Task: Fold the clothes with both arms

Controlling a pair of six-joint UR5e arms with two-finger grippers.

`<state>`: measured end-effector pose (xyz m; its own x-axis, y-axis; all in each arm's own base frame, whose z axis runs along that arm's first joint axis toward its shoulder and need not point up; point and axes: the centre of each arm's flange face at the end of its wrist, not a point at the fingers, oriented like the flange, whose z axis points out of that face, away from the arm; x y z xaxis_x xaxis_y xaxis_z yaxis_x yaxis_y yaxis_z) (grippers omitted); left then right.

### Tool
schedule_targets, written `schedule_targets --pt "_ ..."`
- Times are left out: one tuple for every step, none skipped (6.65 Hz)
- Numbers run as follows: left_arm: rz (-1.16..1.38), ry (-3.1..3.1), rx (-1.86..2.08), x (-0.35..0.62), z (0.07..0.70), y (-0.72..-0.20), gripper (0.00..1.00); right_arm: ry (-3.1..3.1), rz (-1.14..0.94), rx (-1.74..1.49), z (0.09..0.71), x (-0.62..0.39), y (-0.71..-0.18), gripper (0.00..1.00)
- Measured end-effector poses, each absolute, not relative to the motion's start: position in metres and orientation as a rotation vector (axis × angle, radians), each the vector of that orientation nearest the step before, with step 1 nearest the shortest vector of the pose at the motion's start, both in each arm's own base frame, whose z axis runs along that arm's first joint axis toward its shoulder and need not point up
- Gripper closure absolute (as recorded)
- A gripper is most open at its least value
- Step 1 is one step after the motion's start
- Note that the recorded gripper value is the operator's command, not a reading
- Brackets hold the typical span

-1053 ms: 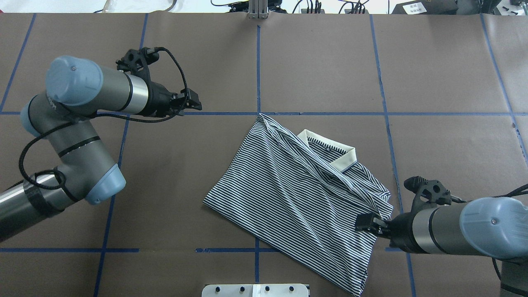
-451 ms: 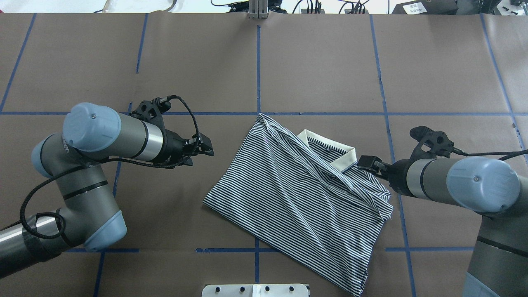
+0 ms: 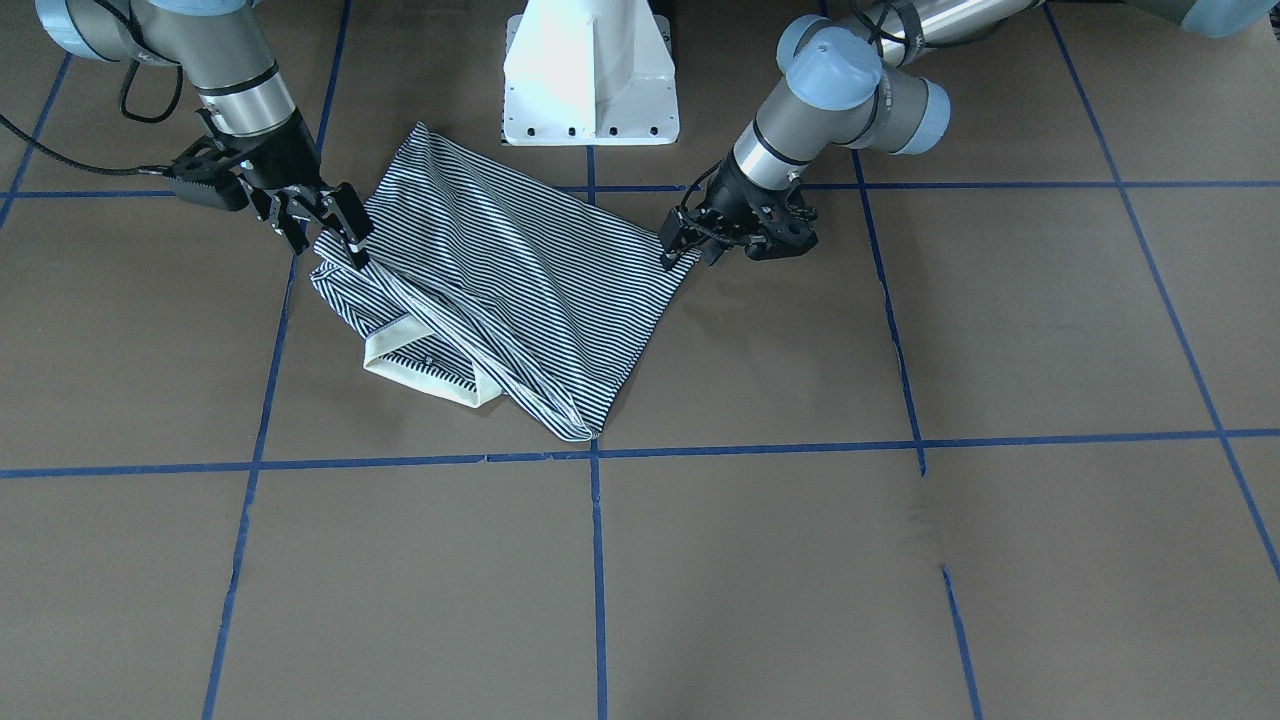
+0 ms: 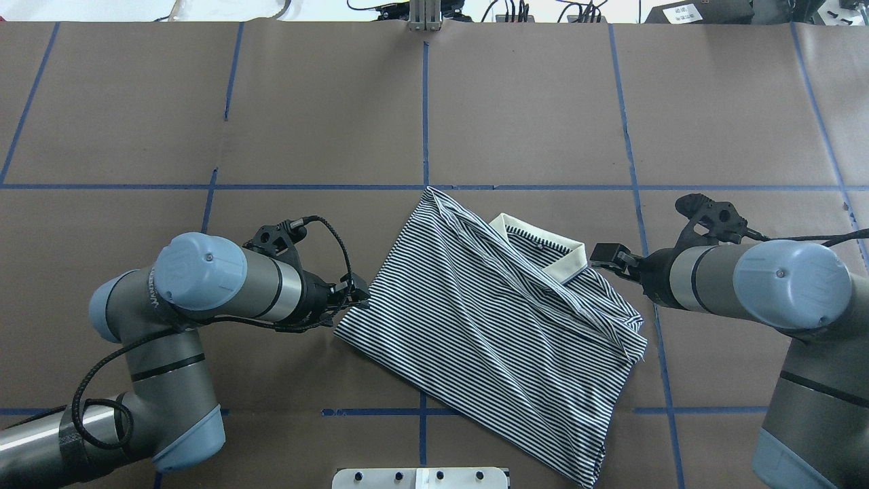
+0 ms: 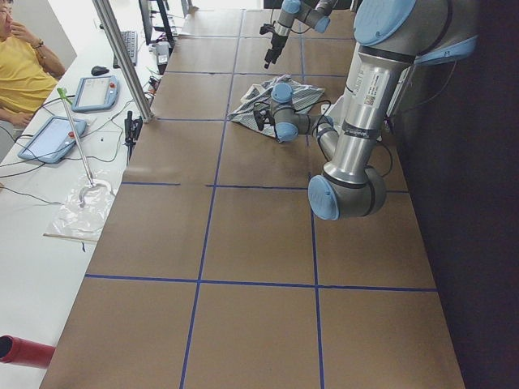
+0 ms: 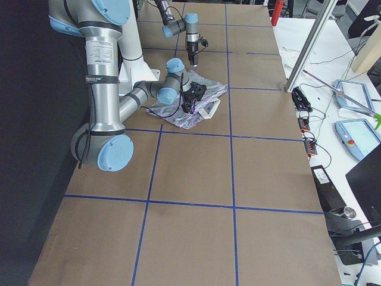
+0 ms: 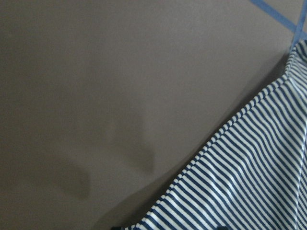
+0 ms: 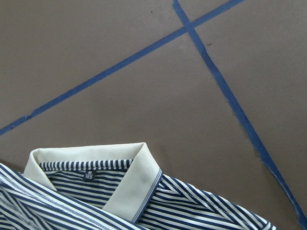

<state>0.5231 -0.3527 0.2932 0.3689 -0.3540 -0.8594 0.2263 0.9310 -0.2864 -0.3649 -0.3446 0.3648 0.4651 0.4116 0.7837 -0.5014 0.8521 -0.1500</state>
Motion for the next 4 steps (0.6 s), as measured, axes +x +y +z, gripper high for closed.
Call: schedule_targets --pt "-0.384 1.097 -0.137 0.530 0.296 -0.345 0.27 -0.926 0.562 0.104 0.368 -0.369 -0.347 0.00" --pt "-0.385 1.077 -0.151 0.538 0.298 -0.335 0.34 -0.928 0.562 0.104 0.367 -0.372 -0.349 0.00" --pt "-0.383 1.066 -0.159 0.543 0.300 -0.329 0.50 -0.932 0.561 0.105 0.365 -0.374 -0.350 0.00" --pt "-0.388 1.058 -0.152 0.544 0.303 -0.328 0.80 -0.933 0.561 0.105 0.364 -0.374 -0.350 0.00"
